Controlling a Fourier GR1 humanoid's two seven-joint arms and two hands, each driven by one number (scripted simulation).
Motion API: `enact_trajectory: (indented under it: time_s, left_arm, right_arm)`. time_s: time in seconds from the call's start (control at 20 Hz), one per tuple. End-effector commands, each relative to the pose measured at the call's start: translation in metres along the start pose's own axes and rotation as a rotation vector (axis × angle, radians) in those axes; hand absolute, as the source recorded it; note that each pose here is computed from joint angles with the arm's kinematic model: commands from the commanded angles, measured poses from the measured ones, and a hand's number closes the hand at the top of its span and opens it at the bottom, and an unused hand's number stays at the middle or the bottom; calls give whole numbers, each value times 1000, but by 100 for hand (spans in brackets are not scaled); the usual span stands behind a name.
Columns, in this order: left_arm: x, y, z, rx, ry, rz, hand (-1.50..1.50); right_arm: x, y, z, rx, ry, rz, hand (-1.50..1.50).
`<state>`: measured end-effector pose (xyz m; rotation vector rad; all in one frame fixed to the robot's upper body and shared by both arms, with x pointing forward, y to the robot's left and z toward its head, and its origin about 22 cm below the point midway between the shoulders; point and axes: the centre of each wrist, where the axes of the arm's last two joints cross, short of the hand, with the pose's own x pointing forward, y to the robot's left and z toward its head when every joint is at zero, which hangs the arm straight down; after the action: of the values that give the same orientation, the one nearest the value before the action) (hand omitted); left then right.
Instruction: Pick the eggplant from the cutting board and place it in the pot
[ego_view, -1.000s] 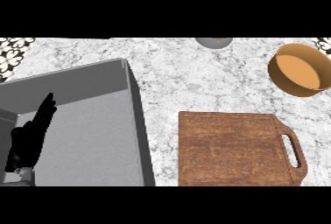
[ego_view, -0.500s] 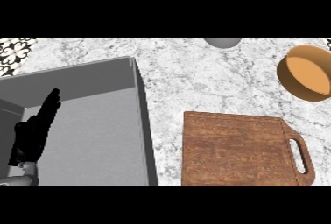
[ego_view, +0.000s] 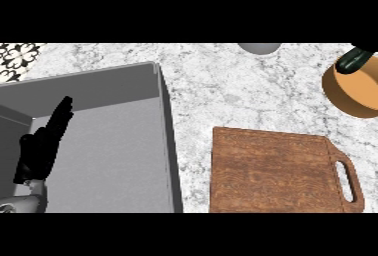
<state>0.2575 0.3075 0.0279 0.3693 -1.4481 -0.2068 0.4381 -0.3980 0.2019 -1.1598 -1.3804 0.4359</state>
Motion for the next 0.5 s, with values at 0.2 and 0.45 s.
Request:
enact_trajectory:
  time_s: [0.2, 0.45]
  left_arm:
    - [-5, -2, 5, 4, -3, -7, 0]
    - [-3, 2, 5, 13, 6, -3, 0]
  right_arm:
    - [3, 10, 1, -65, -57, -181, -150]
    - [7, -11, -4, -255, -118, -491, -150]
